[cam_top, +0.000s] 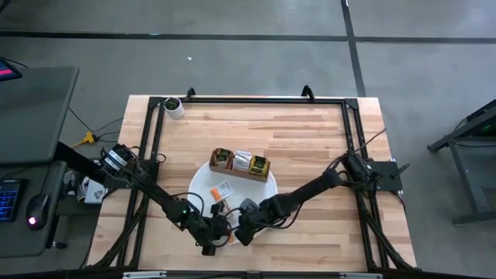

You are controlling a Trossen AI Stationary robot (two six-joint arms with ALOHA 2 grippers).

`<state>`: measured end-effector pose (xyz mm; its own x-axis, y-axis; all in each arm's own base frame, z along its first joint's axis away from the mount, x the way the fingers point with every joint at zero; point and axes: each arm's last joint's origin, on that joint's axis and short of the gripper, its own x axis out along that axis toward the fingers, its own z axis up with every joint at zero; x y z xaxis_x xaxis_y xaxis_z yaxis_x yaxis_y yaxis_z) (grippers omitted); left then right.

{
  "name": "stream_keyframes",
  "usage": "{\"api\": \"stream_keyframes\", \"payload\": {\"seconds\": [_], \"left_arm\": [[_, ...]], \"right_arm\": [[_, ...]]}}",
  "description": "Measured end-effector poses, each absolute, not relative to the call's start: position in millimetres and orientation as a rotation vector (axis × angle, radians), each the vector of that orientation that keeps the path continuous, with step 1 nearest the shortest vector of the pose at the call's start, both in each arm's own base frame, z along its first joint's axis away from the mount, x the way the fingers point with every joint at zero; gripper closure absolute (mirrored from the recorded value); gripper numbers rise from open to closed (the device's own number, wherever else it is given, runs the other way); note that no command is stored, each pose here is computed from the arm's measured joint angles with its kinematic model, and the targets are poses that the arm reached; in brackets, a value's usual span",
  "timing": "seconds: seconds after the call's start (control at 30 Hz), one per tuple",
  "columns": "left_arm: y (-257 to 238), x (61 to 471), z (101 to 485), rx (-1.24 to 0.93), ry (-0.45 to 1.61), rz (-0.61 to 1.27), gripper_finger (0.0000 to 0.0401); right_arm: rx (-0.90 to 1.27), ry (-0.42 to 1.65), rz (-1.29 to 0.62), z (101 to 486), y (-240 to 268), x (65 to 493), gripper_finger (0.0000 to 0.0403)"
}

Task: Pick & Place Tea
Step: Put the orange tea bag into the middle section of the wooden organizer

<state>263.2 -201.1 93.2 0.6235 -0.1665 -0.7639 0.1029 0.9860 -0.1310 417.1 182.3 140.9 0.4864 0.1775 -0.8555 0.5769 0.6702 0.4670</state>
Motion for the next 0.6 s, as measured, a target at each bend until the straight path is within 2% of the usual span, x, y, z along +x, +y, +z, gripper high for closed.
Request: {"api": "stream_keyframes", "payload": {"seconds": [0.13,0.27,0.43,0.6], "left_arm": [[-201,263,93,-0.073,0.885,-0.157,0.0401],[-201,263,93,-0.071,0.884,-0.157,0.0401],[-201,263,93,-0.072,0.886,-0.159,0.0401],[-201,263,93,-0.074,0.887,-0.160,0.0401]], "right_arm": [[0.866,1.035,-0.237,143,180,422,0.0172],[0.886,1.008,-0.188,146,177,428,0.0168],[0.888,1.017,-0.180,146,173,430,0.0177],[0.894,1.040,-0.173,145,170,430,0.0207]]}}
